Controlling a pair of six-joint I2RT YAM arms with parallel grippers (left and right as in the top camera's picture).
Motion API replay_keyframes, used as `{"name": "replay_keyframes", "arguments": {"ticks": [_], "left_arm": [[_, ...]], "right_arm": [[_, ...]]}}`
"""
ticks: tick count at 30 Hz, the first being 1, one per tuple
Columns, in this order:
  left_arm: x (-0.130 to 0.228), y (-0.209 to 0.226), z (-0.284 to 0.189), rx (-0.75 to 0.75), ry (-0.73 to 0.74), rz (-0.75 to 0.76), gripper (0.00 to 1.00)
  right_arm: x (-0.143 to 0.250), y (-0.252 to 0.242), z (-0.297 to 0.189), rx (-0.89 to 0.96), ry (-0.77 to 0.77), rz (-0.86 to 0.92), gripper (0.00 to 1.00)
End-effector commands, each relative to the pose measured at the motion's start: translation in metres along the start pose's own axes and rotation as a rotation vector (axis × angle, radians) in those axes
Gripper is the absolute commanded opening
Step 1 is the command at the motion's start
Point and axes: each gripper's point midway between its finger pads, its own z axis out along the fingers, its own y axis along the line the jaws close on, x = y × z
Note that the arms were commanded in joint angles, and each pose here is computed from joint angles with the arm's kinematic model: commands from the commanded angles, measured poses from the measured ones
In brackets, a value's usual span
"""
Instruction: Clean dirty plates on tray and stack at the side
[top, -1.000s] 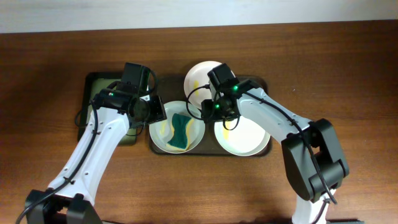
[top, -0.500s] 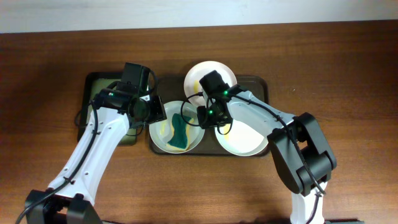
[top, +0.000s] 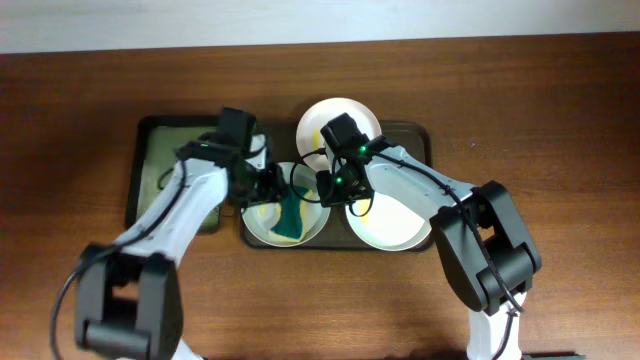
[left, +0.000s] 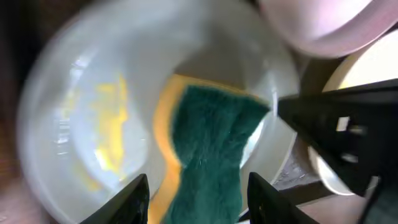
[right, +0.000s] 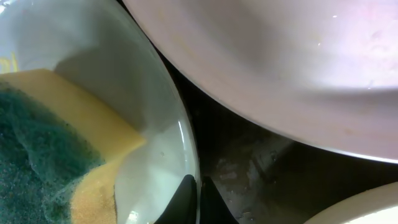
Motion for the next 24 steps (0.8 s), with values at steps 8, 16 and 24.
{"name": "replay_keyframes", "arguments": {"ticks": [8,16,24], "left_arm": [[0.028,-0.012,0.055,0.054,0.158,0.112,0.51],[0.016,0.028,0.055,-0.187,0.099,0.131,0.17],[0.008,0.115,0.039,-0.652,-0.021,0.059,0.0]], "right_arm": [[0.002,-0.001,0.004,0.009,0.011,-0.017,0.04],[0.002,-0.001,0.004,0.009,0.011,-0.017,0.04],[0.004,-0.003,0.004,0.015,0.016,-0.015,0.04]]}}
